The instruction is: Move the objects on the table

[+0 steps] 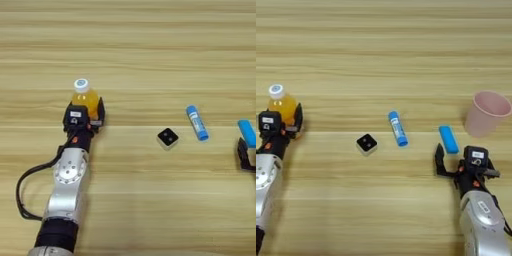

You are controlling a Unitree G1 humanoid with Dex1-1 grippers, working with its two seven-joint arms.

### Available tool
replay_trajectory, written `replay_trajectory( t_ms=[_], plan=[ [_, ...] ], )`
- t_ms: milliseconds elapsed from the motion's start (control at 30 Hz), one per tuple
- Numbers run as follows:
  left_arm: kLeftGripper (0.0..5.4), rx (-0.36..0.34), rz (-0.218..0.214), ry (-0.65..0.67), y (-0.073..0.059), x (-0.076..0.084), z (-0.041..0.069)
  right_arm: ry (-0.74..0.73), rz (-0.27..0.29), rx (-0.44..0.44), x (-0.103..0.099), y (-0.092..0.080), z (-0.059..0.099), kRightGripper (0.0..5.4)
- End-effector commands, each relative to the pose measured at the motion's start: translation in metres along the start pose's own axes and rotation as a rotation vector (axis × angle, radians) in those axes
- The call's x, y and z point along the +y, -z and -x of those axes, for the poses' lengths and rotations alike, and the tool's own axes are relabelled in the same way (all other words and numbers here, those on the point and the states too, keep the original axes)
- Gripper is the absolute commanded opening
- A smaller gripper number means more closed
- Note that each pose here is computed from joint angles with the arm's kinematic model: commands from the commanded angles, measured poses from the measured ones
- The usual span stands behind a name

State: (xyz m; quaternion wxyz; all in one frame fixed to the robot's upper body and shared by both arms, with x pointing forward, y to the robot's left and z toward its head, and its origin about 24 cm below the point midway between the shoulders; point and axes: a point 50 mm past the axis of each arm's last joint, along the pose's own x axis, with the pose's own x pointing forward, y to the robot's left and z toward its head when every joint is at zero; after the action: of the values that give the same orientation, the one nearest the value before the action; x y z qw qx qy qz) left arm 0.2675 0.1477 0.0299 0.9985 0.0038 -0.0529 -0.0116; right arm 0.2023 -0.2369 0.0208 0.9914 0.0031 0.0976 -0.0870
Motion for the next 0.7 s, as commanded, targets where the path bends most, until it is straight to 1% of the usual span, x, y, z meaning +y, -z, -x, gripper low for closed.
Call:
replay_trajectory(
  t_ms=[33, 133, 233, 400, 567, 700],
  plan=[
    [3.35, -0.016, 0.015, 0.066, -0.006, -0.025, -0.014, 0.001, -0.006, -0.004, 0.003, 0.0, -0.002, 5.4],
    [3.35, -0.007, 0.02, 0.108, -0.004, -0.042, -0.02, 0.002, -0.009, -0.007, 0.005, -0.001, -0.003, 5.4],
    [3.35, 0.024, 0.02, 0.148, 0.002, -0.055, -0.025, 0.002, -0.014, -0.009, 0.007, -0.001, -0.002, 5.4],
    [3.34, 0.036, 0.019, 0.184, 0.004, -0.066, -0.034, 0.005, -0.024, -0.017, 0.01, -0.002, -0.001, 5.4],
    [3.34, 0.053, 0.02, 0.225, 0.008, -0.076, -0.032, 0.007, -0.031, -0.018, 0.011, -0.003, -0.001, 5.4],
    [3.34, 0.066, 0.026, 0.266, 0.011, -0.085, -0.025, 0.008, -0.032, -0.018, 0.011, -0.002, -0.001, 5.4]
  ],
)
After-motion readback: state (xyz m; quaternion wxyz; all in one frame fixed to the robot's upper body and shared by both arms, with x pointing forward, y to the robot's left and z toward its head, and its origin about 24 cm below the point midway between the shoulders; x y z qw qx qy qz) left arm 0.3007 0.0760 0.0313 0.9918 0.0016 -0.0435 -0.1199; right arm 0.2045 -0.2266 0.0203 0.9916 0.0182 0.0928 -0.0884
